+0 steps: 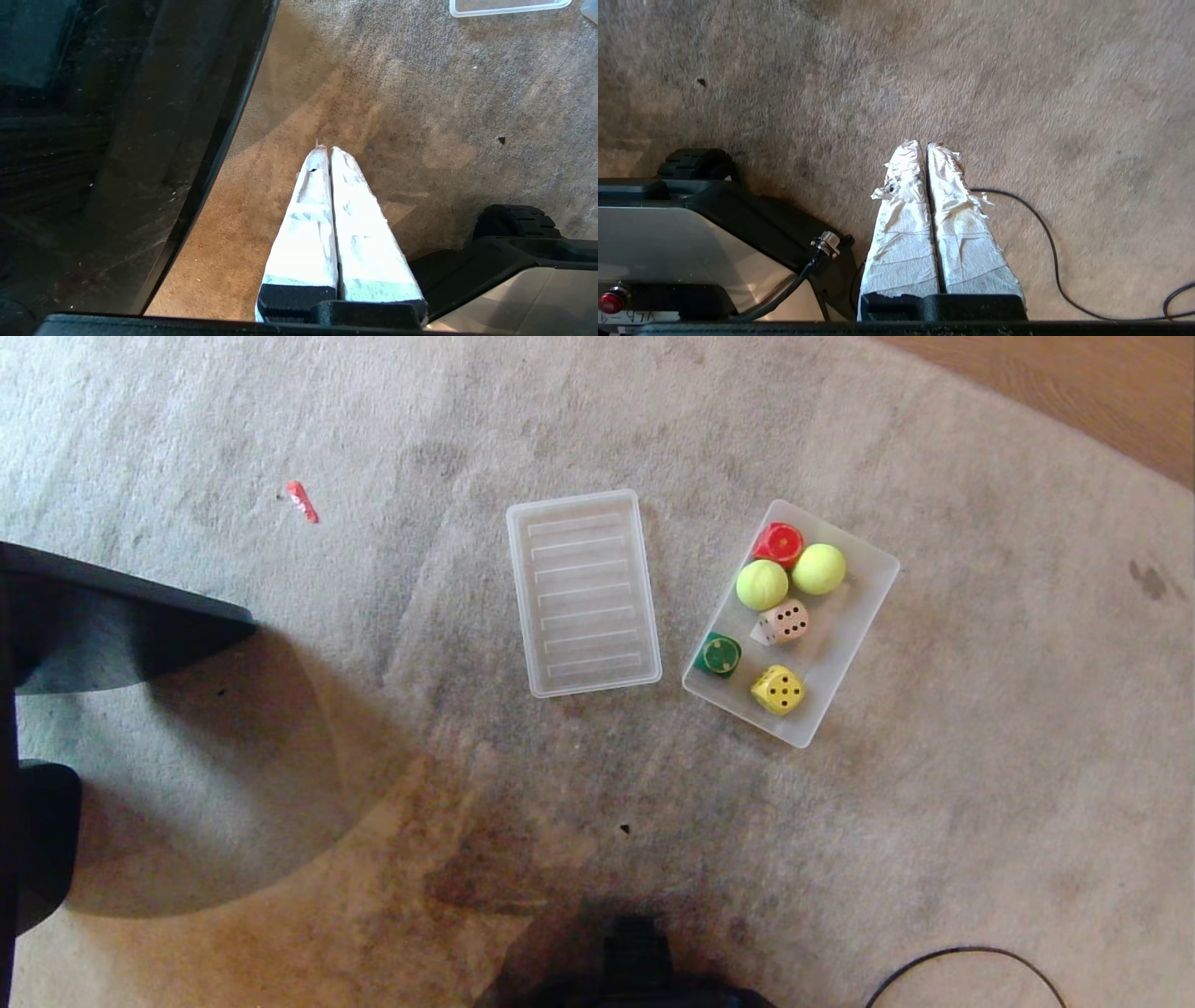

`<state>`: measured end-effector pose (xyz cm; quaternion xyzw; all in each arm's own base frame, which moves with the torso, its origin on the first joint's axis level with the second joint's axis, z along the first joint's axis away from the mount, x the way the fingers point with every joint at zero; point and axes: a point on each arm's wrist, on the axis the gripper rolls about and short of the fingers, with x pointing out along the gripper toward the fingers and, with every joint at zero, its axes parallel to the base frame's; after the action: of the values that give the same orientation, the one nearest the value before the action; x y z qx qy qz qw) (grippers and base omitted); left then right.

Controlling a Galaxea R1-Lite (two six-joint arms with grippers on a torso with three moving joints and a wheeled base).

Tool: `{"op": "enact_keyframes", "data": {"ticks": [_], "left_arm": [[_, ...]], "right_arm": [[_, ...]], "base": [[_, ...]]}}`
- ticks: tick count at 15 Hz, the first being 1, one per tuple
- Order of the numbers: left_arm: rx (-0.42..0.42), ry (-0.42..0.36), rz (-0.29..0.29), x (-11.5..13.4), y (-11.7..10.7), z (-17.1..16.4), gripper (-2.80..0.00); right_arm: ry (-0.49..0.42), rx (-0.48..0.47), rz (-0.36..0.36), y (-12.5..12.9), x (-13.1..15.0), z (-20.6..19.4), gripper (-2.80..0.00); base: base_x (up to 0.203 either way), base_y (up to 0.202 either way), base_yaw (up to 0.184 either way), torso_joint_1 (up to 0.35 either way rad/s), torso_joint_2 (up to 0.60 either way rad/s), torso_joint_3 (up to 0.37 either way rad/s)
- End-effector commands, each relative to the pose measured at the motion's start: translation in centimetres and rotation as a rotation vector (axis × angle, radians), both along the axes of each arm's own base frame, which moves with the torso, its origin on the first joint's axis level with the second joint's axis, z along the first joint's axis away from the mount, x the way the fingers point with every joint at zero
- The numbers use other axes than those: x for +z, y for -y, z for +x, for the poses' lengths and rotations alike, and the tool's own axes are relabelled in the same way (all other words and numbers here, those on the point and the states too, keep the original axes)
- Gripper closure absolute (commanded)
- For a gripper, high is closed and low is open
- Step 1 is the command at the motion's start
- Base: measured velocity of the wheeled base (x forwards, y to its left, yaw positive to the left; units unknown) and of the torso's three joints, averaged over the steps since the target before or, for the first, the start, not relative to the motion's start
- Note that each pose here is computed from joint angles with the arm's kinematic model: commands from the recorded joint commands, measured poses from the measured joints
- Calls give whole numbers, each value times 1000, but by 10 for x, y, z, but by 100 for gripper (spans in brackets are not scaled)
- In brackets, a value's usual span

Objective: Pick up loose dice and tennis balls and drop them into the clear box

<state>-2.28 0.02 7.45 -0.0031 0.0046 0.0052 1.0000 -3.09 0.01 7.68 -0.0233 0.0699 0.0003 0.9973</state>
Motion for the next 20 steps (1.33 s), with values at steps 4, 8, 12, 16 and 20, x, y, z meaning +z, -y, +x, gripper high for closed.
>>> {"op": "enact_keyframes", "data": {"ticks": [4, 8, 12, 16, 20], "left_arm": [[0, 0, -1, 0, 0, 0, 0], [0, 0, -1, 0, 0, 0, 0], [0, -1, 0, 0, 0, 0, 0], [0, 0, -1, 0, 0, 0, 0], [0, 0, 0, 0, 0, 0, 0]], "right_arm": [[-1, 0, 2, 0, -1, 0, 0], [0, -7, 25, 0, -1, 0, 0], [0, -7, 25, 0, -1, 0, 0], [0, -7, 25, 0, -1, 0, 0], [0, -7, 25, 0, -1, 0, 0]], "base": [[0, 0, 0, 0, 0, 0], [0, 0, 0, 0, 0, 0], [0, 0, 0, 0, 0, 0], [0, 0, 0, 0, 0, 0], [0, 0, 0, 0, 0, 0]]}}
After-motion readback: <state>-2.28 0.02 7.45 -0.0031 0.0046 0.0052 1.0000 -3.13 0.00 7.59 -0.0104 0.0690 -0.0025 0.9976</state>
